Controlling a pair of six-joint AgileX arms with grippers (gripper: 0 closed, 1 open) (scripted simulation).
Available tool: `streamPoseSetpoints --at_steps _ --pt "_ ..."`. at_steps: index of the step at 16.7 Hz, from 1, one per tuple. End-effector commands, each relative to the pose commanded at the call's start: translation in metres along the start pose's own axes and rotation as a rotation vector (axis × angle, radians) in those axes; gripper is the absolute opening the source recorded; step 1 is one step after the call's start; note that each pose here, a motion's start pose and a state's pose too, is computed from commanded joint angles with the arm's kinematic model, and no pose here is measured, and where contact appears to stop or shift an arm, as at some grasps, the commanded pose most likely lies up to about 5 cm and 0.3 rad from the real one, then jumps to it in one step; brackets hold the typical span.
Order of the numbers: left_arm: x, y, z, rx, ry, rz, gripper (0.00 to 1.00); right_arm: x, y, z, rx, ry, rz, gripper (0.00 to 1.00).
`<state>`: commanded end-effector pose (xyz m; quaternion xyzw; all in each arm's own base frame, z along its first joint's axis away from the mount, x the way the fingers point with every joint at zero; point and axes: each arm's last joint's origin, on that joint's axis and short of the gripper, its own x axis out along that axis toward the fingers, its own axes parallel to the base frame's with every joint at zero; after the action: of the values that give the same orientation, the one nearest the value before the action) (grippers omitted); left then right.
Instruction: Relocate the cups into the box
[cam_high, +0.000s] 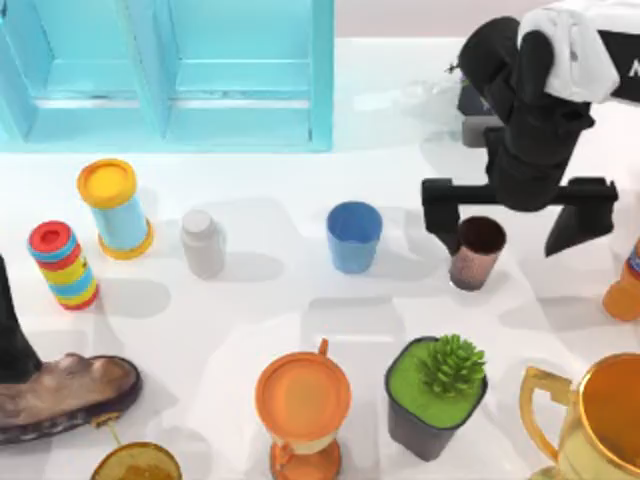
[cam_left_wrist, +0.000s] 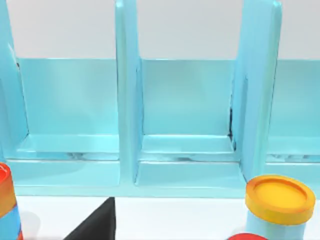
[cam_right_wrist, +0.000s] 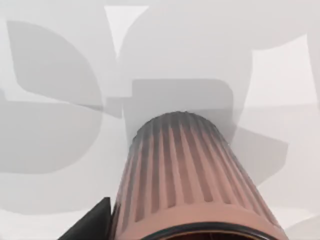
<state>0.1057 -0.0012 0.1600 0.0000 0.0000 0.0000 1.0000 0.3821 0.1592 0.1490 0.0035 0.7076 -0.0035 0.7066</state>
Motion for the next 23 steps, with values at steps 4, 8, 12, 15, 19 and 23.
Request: streamPoseSetpoints --at_steps 4,8,12,15,19,23 --pt "0.0 0.0 0.0 0.0 0.0 0.0 1.0 0.0 0.0 0.0 0.0 0.0 0.0 0.77" --pt "0.0 0.0 0.0 0.0 0.0 0.0 1.0 0.0 0.0 0.0 0.0 0.0 0.0 0.47" --pt "0.0 0.0 0.0 0.0 0.0 0.0 1.0 0.0 0.0 0.0 0.0 0.0 0.0 0.17" --pt "0.0 0.0 0.0 0.0 0.0 0.0 1.0 0.0 0.0 0.0 0.0 0.0 0.0 0.0" --pt "0.0 0.0 0.0 0.0 0.0 0.0 1.0 0.0 0.0 0.0 0.0 0.0 0.0 0.0" --pt "0.0 0.0 0.0 0.0 0.0 0.0 1.0 -0.001 -0.001 0.0001 0.003 -0.002 0.0 0.0"
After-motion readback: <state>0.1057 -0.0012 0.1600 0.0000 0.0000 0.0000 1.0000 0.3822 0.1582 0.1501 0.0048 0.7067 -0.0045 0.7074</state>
